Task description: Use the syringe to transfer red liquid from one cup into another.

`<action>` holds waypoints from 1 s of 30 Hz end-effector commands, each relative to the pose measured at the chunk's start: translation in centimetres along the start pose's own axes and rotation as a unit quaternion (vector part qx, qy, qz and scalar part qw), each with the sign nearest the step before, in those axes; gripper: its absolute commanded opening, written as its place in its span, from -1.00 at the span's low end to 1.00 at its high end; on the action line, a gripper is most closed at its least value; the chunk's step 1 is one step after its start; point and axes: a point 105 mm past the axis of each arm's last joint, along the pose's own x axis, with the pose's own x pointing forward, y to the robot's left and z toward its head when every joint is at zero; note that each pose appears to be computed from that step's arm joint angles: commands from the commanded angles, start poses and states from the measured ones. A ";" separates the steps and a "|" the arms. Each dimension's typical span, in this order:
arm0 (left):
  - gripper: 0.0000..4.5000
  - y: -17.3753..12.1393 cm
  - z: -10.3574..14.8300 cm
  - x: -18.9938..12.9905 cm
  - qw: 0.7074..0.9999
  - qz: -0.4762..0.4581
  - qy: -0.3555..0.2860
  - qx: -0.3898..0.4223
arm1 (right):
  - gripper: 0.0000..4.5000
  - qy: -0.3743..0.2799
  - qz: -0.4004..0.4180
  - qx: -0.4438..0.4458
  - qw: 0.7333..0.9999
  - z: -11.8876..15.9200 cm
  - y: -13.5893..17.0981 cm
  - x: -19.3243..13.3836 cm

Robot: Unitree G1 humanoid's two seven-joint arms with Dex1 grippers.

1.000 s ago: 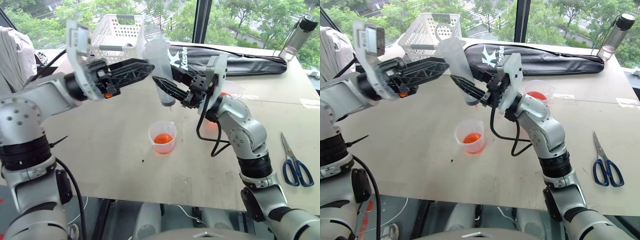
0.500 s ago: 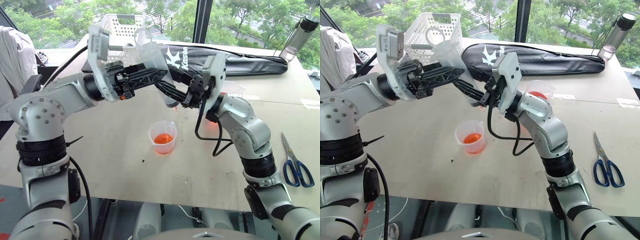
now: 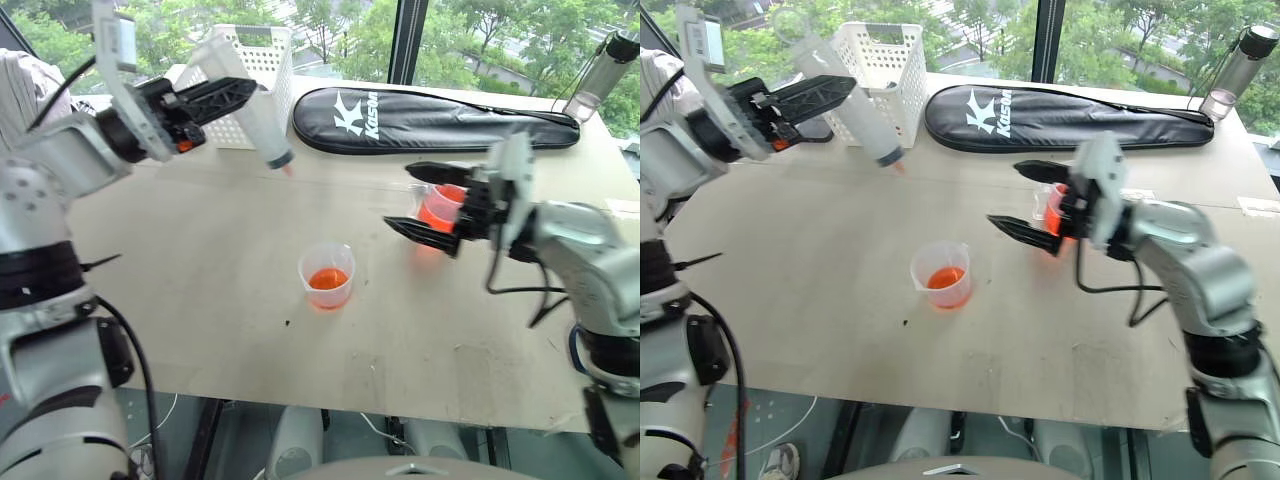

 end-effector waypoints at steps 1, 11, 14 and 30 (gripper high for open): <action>-0.30 0.0 -0.2 -2.1 0.995 0.000 0.089 -0.039 | 1.00 0.017 0.036 -0.037 0.999 1.2 1.8 -2.9; -0.30 3.4 -9.4 -1.3 0.938 0.037 0.322 -0.121 | 1.00 0.018 0.024 -0.015 0.999 1.5 3.8 -4.6; -0.30 4.9 -11.3 -0.7 0.927 0.051 0.348 -0.128 | 1.00 0.024 0.027 -0.012 0.999 1.3 4.5 -4.3; 0.99 7.3 -12.5 0.6 0.925 0.077 0.342 -0.143 | 1.00 0.037 -0.017 0.014 0.999 0.3 5.1 -4.9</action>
